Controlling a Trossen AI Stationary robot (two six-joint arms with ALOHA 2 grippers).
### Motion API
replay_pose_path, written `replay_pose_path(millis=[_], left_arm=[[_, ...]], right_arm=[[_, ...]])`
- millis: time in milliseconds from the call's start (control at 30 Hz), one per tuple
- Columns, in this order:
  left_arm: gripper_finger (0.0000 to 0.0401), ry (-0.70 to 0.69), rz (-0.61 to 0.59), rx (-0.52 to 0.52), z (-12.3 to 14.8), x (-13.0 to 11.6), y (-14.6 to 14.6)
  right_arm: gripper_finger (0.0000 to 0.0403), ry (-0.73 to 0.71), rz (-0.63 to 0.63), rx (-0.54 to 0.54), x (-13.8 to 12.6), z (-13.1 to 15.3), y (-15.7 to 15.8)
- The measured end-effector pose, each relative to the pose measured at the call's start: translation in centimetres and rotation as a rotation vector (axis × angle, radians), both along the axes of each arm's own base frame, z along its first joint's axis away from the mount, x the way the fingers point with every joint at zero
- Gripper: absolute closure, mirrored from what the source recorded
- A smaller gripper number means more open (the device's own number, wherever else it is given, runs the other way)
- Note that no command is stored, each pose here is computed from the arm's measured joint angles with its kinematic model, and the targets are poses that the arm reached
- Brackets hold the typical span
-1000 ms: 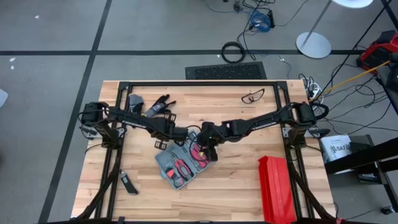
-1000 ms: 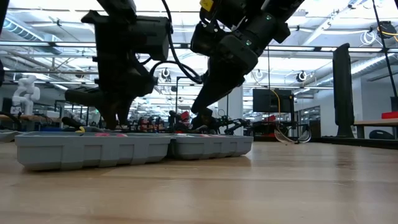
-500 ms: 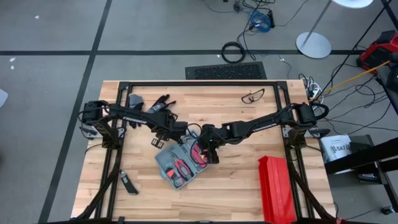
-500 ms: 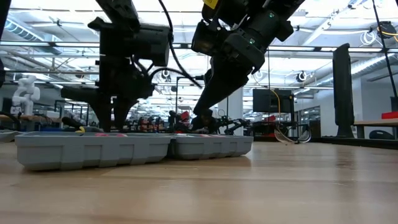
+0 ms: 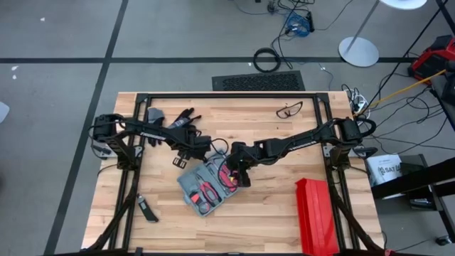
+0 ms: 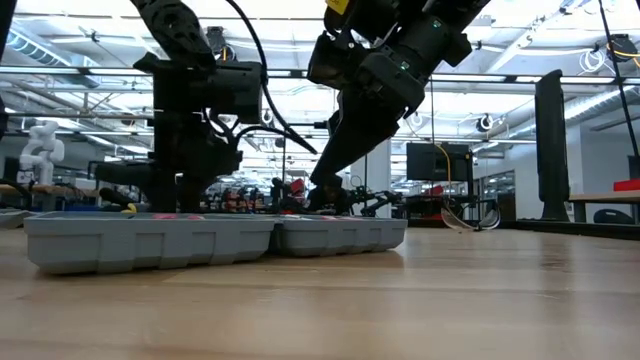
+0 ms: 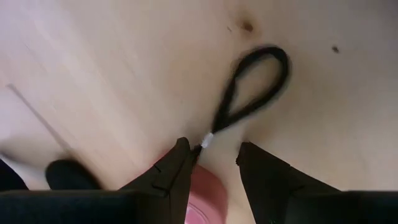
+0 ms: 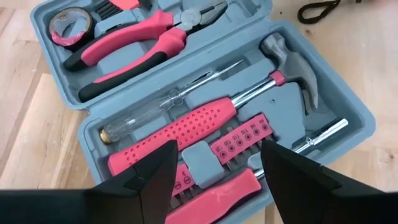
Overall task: Prefit tool cases
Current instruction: Put the red tape measure into the gray prefit tools case
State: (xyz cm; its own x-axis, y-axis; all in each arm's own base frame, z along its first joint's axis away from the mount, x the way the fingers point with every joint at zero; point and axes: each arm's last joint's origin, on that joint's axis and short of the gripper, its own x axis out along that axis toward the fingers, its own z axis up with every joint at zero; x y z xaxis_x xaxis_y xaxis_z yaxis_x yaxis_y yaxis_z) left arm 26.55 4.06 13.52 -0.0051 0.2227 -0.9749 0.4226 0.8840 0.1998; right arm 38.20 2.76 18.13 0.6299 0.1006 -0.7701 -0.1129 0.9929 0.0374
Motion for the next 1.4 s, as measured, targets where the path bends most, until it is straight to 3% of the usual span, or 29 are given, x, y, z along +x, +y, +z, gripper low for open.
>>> replay_pose_path(millis=[300, 367, 500, 600, 733, 867, 1067, 1400], left_arm=[[0.0267, -0.03, 0.029, -0.013, -0.1, 0.2, 0.8], [0.0289, -0.026, 0.056, -0.035, -0.3, 0.1, 1.3], [0.0383, -0.015, 0.129, -0.086, -1.0, 0.1, 2.2], [0.0397, -0.018, 0.197, -0.089, -0.9, 0.3, 2.2], [0.0399, -0.093, 0.258, -0.061, 1.8, 1.0, 1.3], [0.04, -0.363, 0.274, -0.093, 6.6, 1.9, 0.4], [0.04, -0.588, 0.363, -0.117, 11.6, 0.2, -0.1], [0.0401, -0.873, 0.417, -0.153, 16.8, -2.8, -2.4]], right_arm=[[0.0177, -0.022, 0.005, -0.004, 0.1, 0.1, 0.0], [0.0177, -0.022, 0.005, -0.004, 0.1, 0.1, 0.0], [0.0177, -0.022, 0.005, -0.004, 0.2, 0.1, 0.0], [0.0177, -0.022, 0.005, -0.004, 0.1, 0.2, 0.0], [0.0177, -0.021, 0.005, -0.005, 0.1, 0.1, 0.0], [0.0177, -0.015, 0.006, -0.009, 0.1, 0.1, 0.0], [0.0177, -0.003, 0.005, -0.005, 0.0, 0.1, 0.2], [0.0177, -0.005, 0.017, -0.002, 0.0, 0.1, 0.7]])
